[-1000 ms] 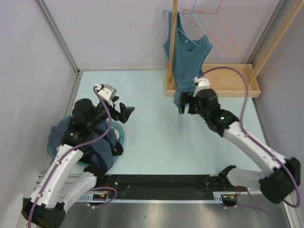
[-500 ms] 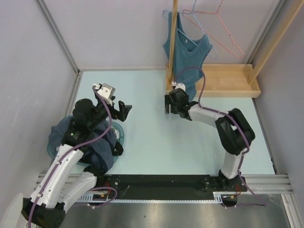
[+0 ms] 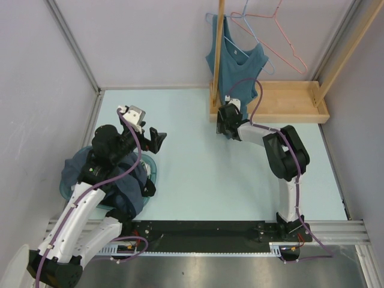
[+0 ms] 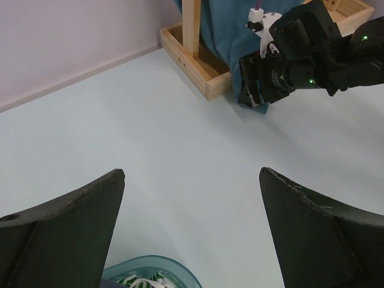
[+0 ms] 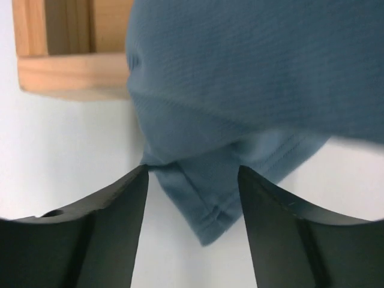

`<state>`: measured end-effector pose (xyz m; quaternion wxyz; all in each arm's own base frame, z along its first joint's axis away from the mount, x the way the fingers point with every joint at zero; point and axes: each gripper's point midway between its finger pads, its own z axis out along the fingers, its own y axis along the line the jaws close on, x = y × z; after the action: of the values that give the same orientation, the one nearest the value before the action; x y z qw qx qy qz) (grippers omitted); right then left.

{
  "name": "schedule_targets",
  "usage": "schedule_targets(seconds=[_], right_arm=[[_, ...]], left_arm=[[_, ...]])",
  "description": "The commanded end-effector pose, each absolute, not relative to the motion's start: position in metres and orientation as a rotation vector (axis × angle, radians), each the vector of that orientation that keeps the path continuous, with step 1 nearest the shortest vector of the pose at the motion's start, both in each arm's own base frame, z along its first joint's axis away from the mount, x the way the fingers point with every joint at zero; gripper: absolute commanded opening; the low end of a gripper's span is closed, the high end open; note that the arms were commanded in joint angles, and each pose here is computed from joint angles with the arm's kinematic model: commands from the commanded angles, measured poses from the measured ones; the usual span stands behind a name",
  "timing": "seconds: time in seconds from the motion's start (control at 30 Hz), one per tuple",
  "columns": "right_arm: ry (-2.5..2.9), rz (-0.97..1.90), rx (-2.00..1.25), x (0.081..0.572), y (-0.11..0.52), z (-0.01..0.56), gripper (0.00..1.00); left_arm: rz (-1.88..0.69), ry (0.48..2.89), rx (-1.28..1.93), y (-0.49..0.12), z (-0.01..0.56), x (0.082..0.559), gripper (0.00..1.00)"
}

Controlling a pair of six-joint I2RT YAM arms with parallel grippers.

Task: Place the tank top on the hanger

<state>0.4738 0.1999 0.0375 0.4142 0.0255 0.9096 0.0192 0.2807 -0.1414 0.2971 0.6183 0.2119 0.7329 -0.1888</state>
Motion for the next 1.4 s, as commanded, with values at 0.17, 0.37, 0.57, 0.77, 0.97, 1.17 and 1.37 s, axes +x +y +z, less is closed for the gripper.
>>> schedule_targets(seconds=[0.17,0.37,0.57,0.77,0.97,1.17,1.37], right_arm=[[2.284,0.117,0.047,0.495,0.212,0.033,0.56],[2.345,0.136,0.026,0.488,0.215,0.016,0.27],[2.306,0.14,0.029,0.497,0.208,0.044,0.0],[2.182,0.088,0.062,0.536,0.181,0.113,0.0],[2.072,0.048,0.1,0.592,0.162,0.166,0.0],[1.965,0.021,0.134,0.63,0.157,0.204,0.04],[2.022,0.042,0.077,0.628,0.165,0.179,0.81]], left_arm=[[-0.444,1.66,0.478,-0.141,0.304,0.279,0.99],[-0.452,1.652,0.48,-0.142,0.305,0.278,0.99],[-0.449,1.644,0.475,-0.14,0.307,0.276,0.99],[-0.446,1.634,0.471,-0.14,0.31,0.275,0.99],[-0.438,1.635,0.471,-0.139,0.31,0.276,0.99],[-0.437,1.641,0.467,-0.138,0.309,0.277,0.99],[-0.443,1.646,0.466,-0.139,0.308,0.277,0.99]])
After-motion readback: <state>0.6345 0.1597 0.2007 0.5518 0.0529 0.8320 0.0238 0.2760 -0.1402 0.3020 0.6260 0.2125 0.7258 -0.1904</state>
